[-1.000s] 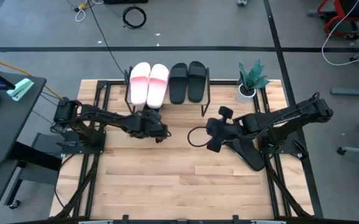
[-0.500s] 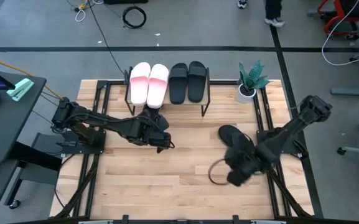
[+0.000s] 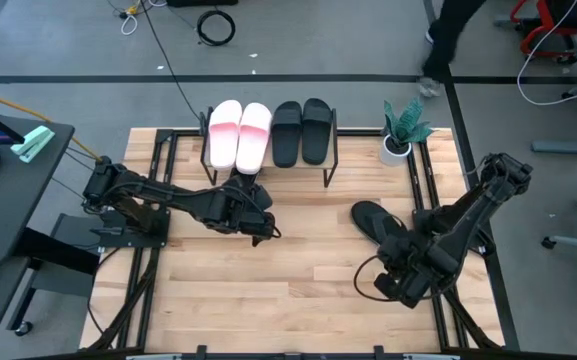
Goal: Pick and place slides into the shelf
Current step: Move the black slipper under the shelf
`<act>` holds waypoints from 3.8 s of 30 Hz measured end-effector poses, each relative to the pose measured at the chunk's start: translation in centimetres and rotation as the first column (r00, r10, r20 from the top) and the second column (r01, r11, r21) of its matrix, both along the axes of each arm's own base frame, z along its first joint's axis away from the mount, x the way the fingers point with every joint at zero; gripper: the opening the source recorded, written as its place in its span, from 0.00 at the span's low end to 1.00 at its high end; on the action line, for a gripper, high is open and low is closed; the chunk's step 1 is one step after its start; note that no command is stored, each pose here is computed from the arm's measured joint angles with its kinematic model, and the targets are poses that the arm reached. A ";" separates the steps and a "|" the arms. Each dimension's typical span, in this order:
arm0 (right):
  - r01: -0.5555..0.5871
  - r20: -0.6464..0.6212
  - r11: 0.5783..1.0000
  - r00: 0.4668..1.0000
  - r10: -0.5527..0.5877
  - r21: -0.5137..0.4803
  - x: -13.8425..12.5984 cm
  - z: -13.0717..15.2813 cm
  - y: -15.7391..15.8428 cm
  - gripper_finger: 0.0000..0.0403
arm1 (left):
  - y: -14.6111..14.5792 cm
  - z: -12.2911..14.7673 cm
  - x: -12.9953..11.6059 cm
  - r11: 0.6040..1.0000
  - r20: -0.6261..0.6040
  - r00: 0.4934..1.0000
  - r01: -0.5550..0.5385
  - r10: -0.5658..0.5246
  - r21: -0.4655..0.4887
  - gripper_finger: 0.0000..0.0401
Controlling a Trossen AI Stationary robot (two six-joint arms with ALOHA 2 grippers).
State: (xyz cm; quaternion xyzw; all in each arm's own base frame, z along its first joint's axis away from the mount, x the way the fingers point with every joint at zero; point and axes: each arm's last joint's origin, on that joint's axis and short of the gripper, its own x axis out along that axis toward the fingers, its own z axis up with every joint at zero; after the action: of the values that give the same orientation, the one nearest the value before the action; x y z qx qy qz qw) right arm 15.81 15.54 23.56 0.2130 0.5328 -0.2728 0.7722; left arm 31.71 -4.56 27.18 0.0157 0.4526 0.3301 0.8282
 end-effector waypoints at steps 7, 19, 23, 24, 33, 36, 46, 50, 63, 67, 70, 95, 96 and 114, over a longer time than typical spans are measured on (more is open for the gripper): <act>0.028 -0.069 0.998 0.997 -0.024 0.050 0.2 -0.1 -0.4 0.20 | 0.0 0.0 0.0 0.999 0.033 0.999 -0.042 0.042 -0.023 0.05; 0.055 -0.153 0.986 0.985 -0.079 -0.160 -1.7 -3.7 -2.6 0.30 | -0.1 0.0 0.1 0.990 0.100 0.987 -0.121 0.128 -0.073 0.02; 0.005 -0.138 0.987 0.990 -0.028 -0.160 -1.8 -5.0 -2.7 0.30 | -0.1 0.0 0.1 0.986 0.119 0.982 -0.139 0.149 -0.088 0.06; 0.002 -0.141 0.987 0.990 -0.025 -0.161 -1.8 -5.2 -2.8 0.30 | -0.2 0.0 0.1 0.985 0.126 0.980 -0.144 0.155 -0.093 0.06; -0.095 -0.121 0.966 0.990 0.067 -0.240 -1.7 -5.3 -3.0 0.30 | -1.9 0.1 -0.1 0.988 0.155 0.980 -0.110 0.126 -0.105 0.05; -0.111 -0.121 0.965 0.989 0.084 -0.239 -1.7 -5.3 -2.9 0.30 | -2.7 0.1 -0.2 0.991 0.155 0.983 -0.087 0.103 -0.105 0.03; -0.080 -0.097 0.968 0.994 0.058 -0.237 -1.6 -5.3 -2.9 0.30 | -4.0 0.1 -0.5 0.990 0.174 0.981 -0.066 0.086 -0.122 0.04; -0.070 -0.091 0.967 0.995 0.049 -0.244 -1.7 -5.5 -3.0 0.30 | -4.0 0.1 -0.5 0.991 0.174 0.981 -0.064 0.084 -0.121 0.07; -0.020 -0.053 0.946 0.999 0.002 -0.322 -2.8 -8.4 -4.6 0.30 | -4.0 0.1 -0.5 0.991 0.170 0.982 -0.060 0.080 -0.117 0.02; -0.032 -0.015 0.959 0.999 0.029 -0.283 -2.3 -8.5 -4.2 0.27 | -3.9 0.1 -0.5 0.993 0.163 0.984 -0.053 0.070 -0.110 0.03; -0.073 0.018 0.966 0.997 0.080 -0.250 -1.8 -8.6 -3.7 0.22 | -3.9 0.1 -0.5 0.994 0.154 0.987 -0.039 0.055 -0.101 0.04; -0.136 0.433 0.897 0.839 0.330 -0.421 5.2 -1.6 -0.8 0.01 | -4.0 0.1 -0.5 0.994 0.158 0.986 -0.038 0.054 -0.103 0.07; -0.148 0.433 0.898 0.836 0.338 -0.415 5.5 -1.1 -0.8 0.01 | -4.0 0.2 -0.6 0.994 0.161 0.985 -0.039 0.056 -0.105 0.07; -0.211 0.186 0.969 0.955 0.232 -0.126 4.6 -4.5 -0.3 0.29 | -5.0 0.3 -0.9 0.994 0.170 0.985 -0.005 0.024 -0.109 0.07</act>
State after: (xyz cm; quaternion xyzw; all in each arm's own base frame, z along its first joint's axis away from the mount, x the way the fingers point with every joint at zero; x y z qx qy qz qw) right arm 20.42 15.25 19.10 0.1373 0.4583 -0.1891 0.8575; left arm 30.85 -9.61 27.49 -0.0608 0.3970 0.3112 0.8613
